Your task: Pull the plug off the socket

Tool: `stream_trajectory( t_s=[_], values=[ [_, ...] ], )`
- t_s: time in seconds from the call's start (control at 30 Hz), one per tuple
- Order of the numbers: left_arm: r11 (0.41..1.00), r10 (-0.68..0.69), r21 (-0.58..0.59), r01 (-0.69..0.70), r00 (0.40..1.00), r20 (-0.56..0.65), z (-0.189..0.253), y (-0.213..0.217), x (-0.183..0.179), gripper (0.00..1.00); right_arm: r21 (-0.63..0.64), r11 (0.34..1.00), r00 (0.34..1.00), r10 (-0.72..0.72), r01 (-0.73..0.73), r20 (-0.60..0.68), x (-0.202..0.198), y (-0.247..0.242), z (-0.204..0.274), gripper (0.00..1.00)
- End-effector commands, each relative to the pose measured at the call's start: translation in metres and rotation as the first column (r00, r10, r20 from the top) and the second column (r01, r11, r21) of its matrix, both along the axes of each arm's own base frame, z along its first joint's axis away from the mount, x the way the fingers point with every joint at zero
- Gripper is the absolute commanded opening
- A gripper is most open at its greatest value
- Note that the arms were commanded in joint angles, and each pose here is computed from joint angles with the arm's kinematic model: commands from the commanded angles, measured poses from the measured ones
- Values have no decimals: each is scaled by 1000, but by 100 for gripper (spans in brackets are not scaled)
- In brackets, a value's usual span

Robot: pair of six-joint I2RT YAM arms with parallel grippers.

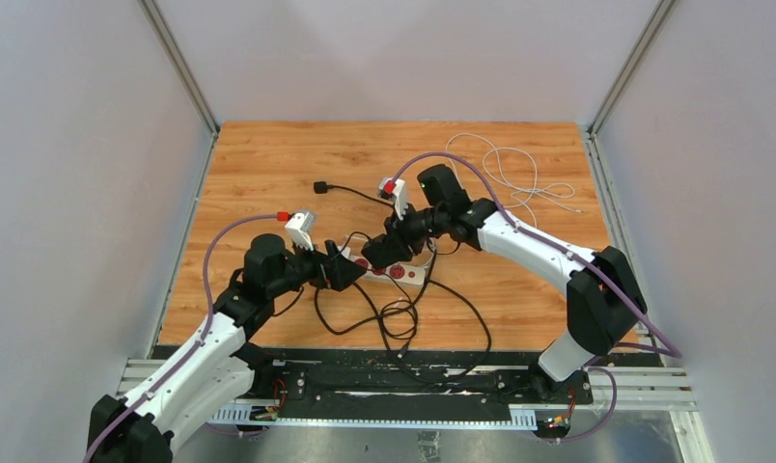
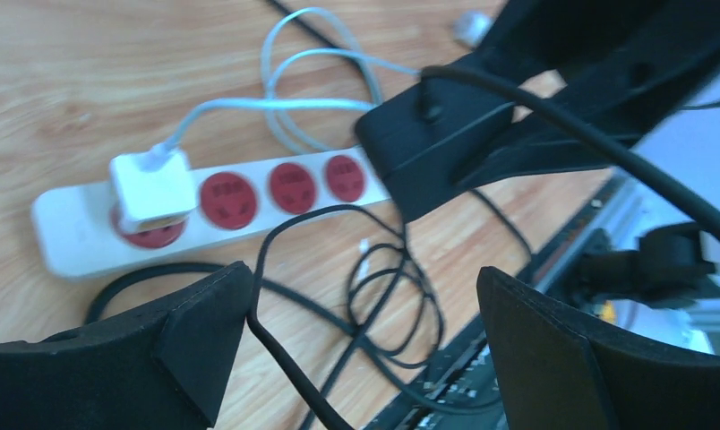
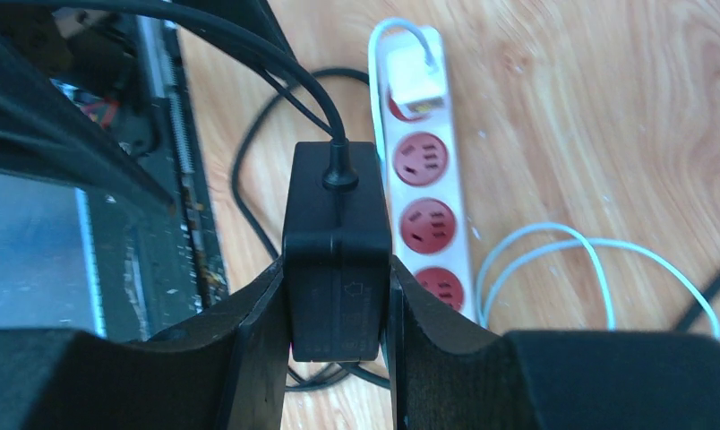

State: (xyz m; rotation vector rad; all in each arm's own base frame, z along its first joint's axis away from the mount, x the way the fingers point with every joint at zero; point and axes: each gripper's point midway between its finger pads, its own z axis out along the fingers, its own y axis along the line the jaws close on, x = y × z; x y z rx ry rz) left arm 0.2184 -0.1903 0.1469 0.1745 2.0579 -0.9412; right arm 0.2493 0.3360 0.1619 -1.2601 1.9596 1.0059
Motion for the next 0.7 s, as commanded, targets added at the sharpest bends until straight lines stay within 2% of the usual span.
stream_trajectory(
  t_s=[0.0, 0.17, 0.27, 0.57, 0.67],
  values=[
    [974, -145, -158, 163, 982, 121, 51, -24, -17, 99, 191, 979, 995, 85, -74, -53, -12, 20, 41, 0],
    [971, -125, -187, 151, 982, 142, 63, -23, -15, 100, 282, 954, 990, 128, -104, -68, -23, 25, 65, 0],
    [950, -171, -234, 208, 970, 170, 77, -33, -18, 97, 297, 951, 990, 115, -88, -77, -23, 26, 70, 0],
    [917, -211, -297, 268, 955, 208, 88, -45, -18, 73, 383, 916, 981, 168, -119, -95, -29, 33, 92, 0],
    [913, -217, -300, 276, 952, 214, 90, -46, -17, 70, 415, 899, 972, 205, -143, -110, -36, 34, 102, 0]
  ],
)
